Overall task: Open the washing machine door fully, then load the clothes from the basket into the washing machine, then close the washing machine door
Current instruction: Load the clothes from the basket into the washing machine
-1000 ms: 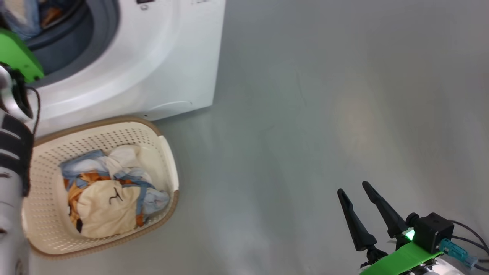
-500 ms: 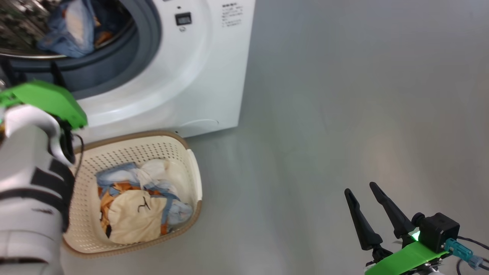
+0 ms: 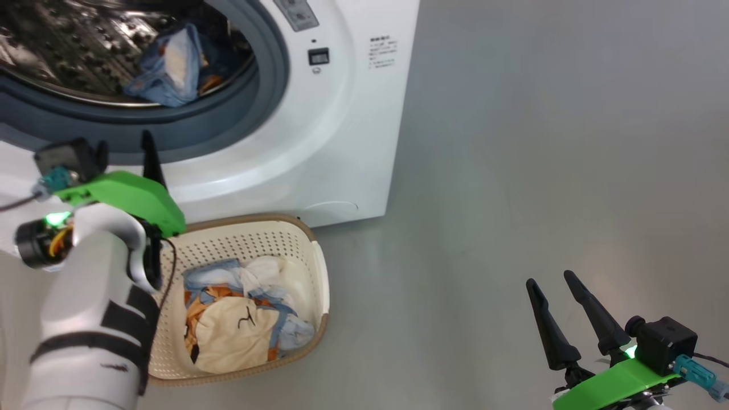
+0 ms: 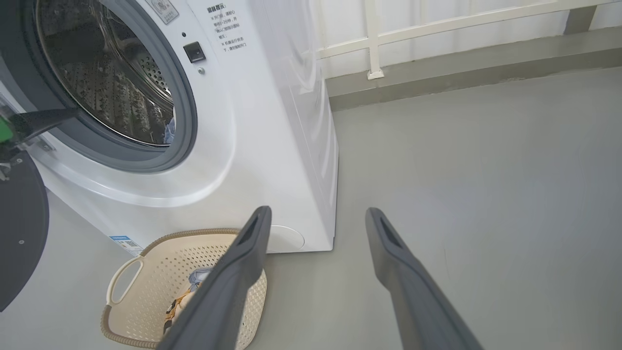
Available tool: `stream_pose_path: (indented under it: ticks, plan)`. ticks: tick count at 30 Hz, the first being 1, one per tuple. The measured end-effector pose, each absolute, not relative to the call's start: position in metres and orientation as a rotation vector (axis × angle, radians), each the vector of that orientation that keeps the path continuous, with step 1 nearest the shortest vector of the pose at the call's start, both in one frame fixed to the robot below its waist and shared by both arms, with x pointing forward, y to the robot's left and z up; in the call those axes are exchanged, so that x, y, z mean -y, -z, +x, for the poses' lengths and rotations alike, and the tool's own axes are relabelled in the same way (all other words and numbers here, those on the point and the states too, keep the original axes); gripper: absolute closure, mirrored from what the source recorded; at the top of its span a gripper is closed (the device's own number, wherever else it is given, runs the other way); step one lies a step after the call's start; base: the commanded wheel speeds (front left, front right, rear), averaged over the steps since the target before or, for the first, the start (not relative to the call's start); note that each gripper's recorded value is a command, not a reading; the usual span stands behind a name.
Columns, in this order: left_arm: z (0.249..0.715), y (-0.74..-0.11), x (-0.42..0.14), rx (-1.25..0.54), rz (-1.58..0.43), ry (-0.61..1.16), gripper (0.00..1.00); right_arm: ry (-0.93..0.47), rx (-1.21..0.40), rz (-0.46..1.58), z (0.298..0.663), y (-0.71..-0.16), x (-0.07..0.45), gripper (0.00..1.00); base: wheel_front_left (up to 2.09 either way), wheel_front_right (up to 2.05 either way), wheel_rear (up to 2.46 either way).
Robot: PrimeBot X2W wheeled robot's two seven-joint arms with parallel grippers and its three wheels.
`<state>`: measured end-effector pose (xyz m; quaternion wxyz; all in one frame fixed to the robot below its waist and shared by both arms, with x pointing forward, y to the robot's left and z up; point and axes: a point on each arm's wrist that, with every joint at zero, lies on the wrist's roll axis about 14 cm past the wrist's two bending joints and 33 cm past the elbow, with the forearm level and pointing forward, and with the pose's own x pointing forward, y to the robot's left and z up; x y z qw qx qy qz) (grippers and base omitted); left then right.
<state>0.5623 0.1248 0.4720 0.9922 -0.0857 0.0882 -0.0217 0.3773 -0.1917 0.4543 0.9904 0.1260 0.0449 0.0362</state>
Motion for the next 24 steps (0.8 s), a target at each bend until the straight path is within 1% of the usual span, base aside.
stream_pose_path:
  ticks: [8, 12, 20, 24]
  plan:
    - [0.535, -0.478, -0.123, -0.149, -0.174, 0.071, 0.0, -0.091, -0.05, 0.253, 0.377, -0.468, 0.188, 0.0, 0.0, 0.0, 0.0]
    - [0.517, -0.479, -0.124, -0.133, -0.191, 0.078, 0.0, -0.09, -0.047, 0.255, 0.37, -0.469, 0.188, 0.0, 0.0, 0.0, 0.0]
    - [0.474, -0.467, -0.131, -0.134, -0.221, 0.061, 0.0, -0.108, -0.015, 0.254, 0.364, -0.481, 0.183, 0.0, 0.0, 0.0, 0.0]
    - [0.448, -0.46, -0.136, -0.132, -0.234, 0.046, 0.0, -0.101, -0.017, 0.255, 0.354, -0.48, 0.185, 0.0, 0.0, 0.0, 0.0]
